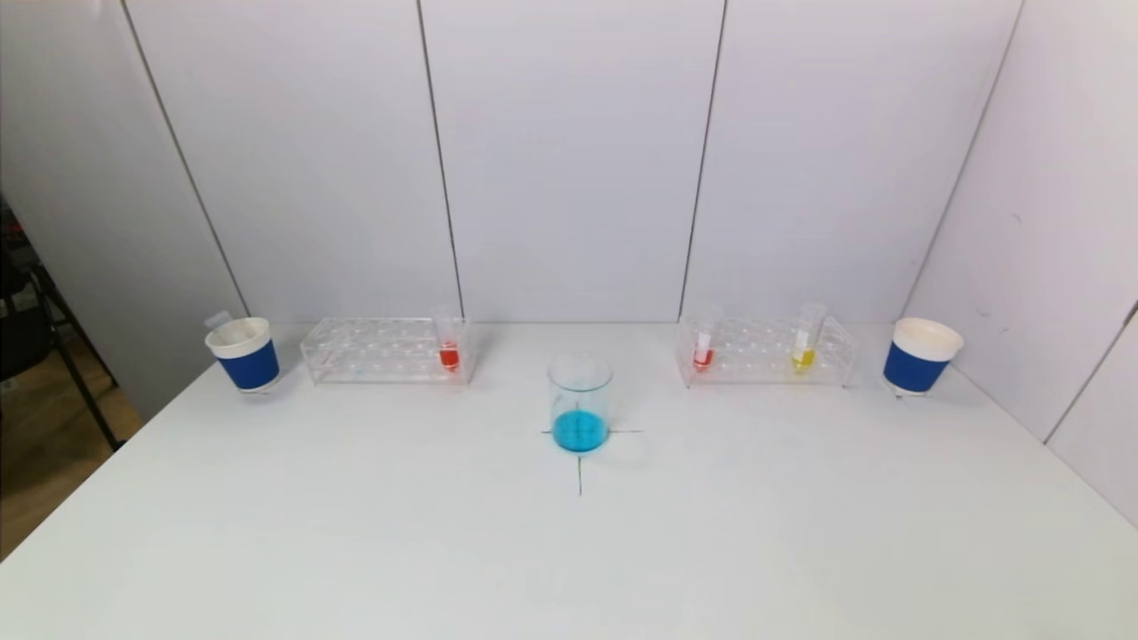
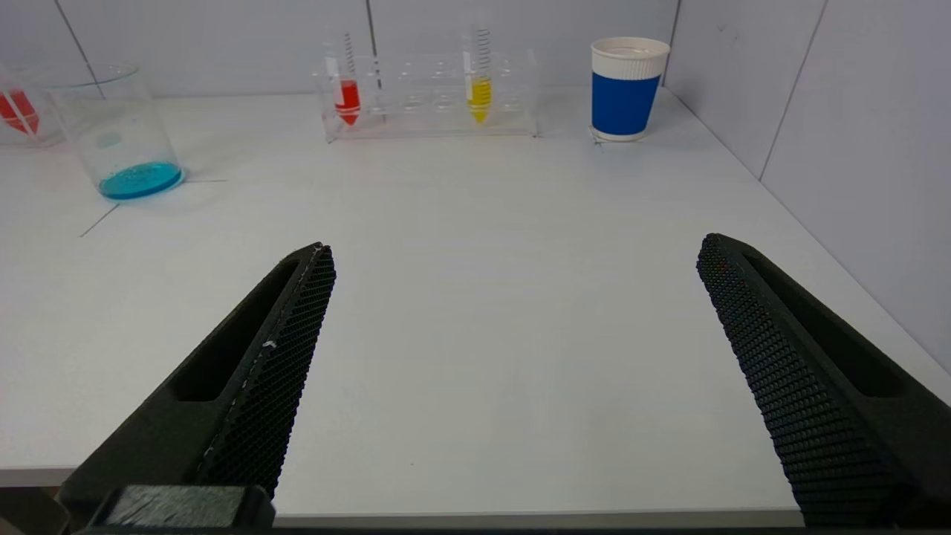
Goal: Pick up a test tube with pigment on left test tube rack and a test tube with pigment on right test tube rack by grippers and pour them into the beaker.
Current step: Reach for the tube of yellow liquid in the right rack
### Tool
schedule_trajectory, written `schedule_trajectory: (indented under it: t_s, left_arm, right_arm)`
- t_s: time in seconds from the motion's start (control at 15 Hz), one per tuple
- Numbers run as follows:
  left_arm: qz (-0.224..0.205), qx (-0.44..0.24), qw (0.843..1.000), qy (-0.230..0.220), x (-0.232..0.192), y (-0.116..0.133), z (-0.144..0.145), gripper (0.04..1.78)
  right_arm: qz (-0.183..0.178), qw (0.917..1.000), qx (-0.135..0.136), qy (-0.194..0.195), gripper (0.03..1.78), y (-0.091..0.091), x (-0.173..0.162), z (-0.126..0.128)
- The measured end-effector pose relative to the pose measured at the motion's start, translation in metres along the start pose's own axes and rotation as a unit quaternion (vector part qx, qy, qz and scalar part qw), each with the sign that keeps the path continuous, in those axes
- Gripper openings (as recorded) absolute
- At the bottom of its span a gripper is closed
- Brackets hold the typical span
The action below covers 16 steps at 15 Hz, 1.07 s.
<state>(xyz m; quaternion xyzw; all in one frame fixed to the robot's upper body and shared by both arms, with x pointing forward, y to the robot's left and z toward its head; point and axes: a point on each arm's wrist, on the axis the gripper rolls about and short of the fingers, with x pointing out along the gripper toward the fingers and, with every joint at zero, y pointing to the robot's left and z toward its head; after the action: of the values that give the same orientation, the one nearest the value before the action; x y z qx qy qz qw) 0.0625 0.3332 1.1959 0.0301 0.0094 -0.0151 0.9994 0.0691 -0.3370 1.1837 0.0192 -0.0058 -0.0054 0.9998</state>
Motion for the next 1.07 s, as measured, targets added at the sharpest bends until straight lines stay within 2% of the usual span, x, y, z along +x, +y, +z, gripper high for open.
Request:
schedule_trajectory:
  t_s: [0.33,1.07]
  left_arm:
    - [0.001,-0.001,1.000,-0.007,0.0066,-0.0006,-0.0135,1.76]
    - [0.008,-0.017,1.000,-0.008,0.0069,-0.0003,-0.0136,1.76]
  right_arm:
    - [0.000,1.0000,0.000,0.000,1.77,0.0000,0.0000,0.0000]
    - [0.000,1.0000,0.000,0.000,1.77,0.0000,0.0000,0.0000]
